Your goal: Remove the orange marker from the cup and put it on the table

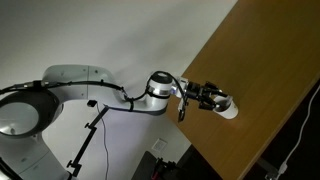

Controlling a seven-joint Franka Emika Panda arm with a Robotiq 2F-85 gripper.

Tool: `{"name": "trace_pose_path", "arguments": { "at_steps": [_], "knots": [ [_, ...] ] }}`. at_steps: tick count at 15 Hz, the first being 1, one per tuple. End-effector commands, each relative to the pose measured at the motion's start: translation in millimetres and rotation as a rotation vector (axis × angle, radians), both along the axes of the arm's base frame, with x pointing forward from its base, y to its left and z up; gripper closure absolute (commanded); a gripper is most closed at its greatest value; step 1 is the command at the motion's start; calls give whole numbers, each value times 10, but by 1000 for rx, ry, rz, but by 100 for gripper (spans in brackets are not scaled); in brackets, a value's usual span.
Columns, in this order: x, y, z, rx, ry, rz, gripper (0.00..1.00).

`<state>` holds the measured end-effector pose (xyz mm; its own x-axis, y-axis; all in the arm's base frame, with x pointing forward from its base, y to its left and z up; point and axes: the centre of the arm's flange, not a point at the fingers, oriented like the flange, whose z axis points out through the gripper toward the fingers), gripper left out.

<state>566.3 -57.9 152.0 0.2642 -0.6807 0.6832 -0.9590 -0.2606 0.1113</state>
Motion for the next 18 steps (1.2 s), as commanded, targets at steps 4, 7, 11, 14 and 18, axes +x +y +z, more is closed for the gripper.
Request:
{"name": "trace_pose_path", "arguments": {
  "at_steps": [4,7,11,14,18],
  "knots": [
    [-11,-87,63,-22,-97,-78,36],
    [5,-99,58,-24,-110,-94,37],
    [8,-98,32,-26,-111,-99,72],
    [4,-97,36,-28,-113,-100,96],
    [14,-93,40,-31,-114,-100,100]
  ]
}}
